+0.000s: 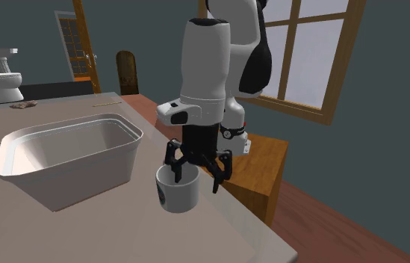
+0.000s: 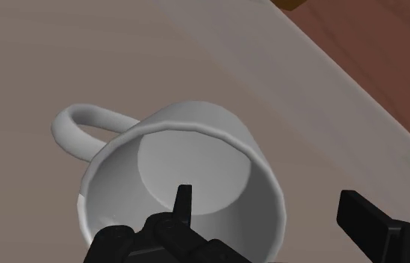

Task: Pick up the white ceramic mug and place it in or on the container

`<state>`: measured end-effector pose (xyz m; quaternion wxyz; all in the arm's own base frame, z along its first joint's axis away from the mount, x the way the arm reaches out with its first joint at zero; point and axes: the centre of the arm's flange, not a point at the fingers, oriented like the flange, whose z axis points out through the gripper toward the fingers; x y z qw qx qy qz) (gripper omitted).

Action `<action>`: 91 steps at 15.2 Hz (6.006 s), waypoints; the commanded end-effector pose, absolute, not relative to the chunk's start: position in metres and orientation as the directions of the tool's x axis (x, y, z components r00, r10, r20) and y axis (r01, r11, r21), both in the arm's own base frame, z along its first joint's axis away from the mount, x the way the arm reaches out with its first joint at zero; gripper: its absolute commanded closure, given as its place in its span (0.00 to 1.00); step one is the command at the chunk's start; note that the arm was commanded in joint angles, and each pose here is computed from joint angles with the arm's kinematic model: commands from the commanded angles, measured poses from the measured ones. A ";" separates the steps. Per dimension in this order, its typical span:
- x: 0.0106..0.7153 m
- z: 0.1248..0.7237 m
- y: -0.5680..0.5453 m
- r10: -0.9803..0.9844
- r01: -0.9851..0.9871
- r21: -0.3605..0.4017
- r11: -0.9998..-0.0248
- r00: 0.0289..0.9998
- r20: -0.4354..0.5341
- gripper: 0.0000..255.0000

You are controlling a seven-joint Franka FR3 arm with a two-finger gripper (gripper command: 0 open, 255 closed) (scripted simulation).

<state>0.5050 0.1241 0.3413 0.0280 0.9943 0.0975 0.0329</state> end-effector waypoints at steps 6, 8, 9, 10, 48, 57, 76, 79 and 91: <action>0.505 0.339 0.125 0.196 0.192 0.062 -0.979 0.979 0.060 0.00; 0.505 0.339 0.125 0.196 0.192 0.062 -0.979 0.979 0.060 1.00; 0.505 0.339 0.125 0.196 0.192 0.062 -0.979 0.979 0.060 1.00; 0.505 0.339 0.125 0.196 0.192 0.062 -0.979 0.979 0.060 1.00; 0.505 0.508 0.125 0.196 0.192 0.062 -0.979 0.979 0.060 1.00; 0.505 0.556 0.125 0.196 0.192 0.062 -0.979 0.979 0.060 1.00; 0.604 0.570 -0.091 0.196 0.192 0.062 -0.979 0.979 0.060 1.00; 0.620 0.571 -0.127 0.196 0.192 0.062 -0.979 0.979 0.060 1.00; 0.648 0.537 -0.188 0.196 0.192 0.062 -0.979 0.979 0.060 1.00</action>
